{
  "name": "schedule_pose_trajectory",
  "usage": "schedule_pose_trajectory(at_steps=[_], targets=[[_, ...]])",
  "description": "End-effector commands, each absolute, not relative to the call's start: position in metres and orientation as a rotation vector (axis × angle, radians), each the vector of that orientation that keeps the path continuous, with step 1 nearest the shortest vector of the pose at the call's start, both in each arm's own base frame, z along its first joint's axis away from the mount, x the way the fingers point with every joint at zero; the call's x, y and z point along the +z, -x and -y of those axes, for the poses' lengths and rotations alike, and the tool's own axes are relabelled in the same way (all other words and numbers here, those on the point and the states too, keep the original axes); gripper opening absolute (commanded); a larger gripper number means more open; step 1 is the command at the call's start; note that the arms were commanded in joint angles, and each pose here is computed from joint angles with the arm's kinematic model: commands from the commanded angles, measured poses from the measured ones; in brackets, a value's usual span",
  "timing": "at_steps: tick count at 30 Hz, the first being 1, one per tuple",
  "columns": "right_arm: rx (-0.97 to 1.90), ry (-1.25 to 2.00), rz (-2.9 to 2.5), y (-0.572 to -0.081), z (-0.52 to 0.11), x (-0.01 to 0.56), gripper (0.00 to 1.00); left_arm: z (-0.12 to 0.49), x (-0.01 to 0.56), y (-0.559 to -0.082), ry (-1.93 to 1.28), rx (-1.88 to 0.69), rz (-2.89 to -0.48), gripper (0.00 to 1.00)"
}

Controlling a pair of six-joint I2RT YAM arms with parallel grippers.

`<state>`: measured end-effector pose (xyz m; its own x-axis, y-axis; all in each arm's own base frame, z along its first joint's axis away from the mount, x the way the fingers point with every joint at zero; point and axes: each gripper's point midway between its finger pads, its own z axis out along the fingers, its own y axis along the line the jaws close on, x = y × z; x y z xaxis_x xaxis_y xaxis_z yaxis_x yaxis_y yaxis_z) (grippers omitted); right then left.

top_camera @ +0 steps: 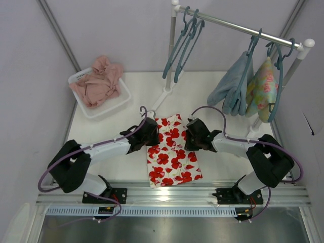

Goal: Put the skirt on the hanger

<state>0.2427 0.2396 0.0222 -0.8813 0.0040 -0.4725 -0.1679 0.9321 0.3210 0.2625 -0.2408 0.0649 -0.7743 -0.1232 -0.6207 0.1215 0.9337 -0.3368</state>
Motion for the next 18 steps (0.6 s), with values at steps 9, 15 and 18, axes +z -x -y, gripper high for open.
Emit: schedule_pose_trajectory(at_steps=[9,15,18], targets=[[0.494,0.017,-2.590,-0.259,-0.211,0.016,0.15,0.264,0.042,-0.272,-0.034,-0.522,-2.458,0.03],[0.491,0.052,-2.562,-0.285,-0.224,0.017,0.14,0.262,0.024,-0.242,-0.023,-0.511,-2.534,0.00],[0.502,0.076,-2.544,-0.300,-0.235,0.018,0.14,0.258,0.023,-0.222,0.001,-0.483,-2.546,0.00]])
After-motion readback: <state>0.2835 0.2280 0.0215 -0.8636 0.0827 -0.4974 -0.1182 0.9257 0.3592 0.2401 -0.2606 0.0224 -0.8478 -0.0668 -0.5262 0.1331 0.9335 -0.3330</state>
